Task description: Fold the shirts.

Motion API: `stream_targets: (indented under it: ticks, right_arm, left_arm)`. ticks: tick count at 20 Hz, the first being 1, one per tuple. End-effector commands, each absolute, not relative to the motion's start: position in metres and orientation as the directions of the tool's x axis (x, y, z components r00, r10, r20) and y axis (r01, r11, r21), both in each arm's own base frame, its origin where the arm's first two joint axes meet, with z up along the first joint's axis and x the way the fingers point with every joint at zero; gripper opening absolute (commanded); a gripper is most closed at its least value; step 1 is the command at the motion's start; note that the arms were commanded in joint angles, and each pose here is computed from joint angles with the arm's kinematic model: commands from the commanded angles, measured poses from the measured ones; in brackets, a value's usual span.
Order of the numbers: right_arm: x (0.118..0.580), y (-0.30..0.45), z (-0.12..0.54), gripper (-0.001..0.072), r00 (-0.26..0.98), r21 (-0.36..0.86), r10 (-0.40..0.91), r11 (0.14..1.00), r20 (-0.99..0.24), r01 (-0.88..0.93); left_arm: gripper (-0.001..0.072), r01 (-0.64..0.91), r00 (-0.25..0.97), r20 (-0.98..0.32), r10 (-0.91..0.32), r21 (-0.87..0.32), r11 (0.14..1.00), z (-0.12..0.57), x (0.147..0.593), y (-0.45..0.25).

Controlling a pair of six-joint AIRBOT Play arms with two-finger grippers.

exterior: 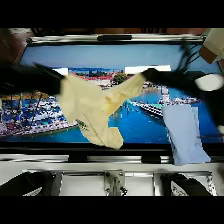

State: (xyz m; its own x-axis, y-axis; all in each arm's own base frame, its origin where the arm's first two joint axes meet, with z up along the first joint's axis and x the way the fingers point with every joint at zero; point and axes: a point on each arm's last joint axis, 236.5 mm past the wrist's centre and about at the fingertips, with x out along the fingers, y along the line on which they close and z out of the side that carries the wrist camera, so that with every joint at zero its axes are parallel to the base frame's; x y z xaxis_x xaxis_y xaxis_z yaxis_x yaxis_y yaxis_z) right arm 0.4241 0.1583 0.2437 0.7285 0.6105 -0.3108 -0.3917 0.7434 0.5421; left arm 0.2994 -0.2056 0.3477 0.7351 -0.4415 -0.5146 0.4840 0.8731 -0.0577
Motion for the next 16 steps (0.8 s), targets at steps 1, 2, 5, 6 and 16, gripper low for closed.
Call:
stream_targets:
  ticks: [1,2,5,6,16]
  right_arm:
    - [0.326,0.099,0.463,0.0067,0.887,0.219,0.44,0.86,0.137,-0.461]
    - [0.282,0.094,0.507,0.0067,0.873,0.165,0.413,0.872,0.259,-0.461]
    - [0.185,0.092,0.559,0.0067,0.81,0.087,0.389,0.878,0.439,-0.47]
    - [0.172,0.091,0.561,0.0067,0.808,0.081,0.381,0.883,0.451,-0.461]
    - [0.242,0.05,0.438,0.0067,0.975,0.02,0.212,0.977,-0.072,-0.212]
  left_arm:
    - [0.003,0.565,0.821,-0.016,-0.571,-0.12,0.816,0.531,0.225,-0.159]
    - [0.003,0.631,0.776,0.136,-0.616,-0.142,0.763,0.57,0.189,-0.15]
    - [0.0029,0.693,0.708,0.325,-0.627,-0.15,0.705,0.604,0.134,-0.122]
    - [0.0029,0.669,0.728,0.321,-0.606,-0.143,0.729,0.599,0.133,-0.112]
    - [0.003,0.352,0.936,-0.023,-0.352,-0.001,0.936,0.512,0.196,-0.063]
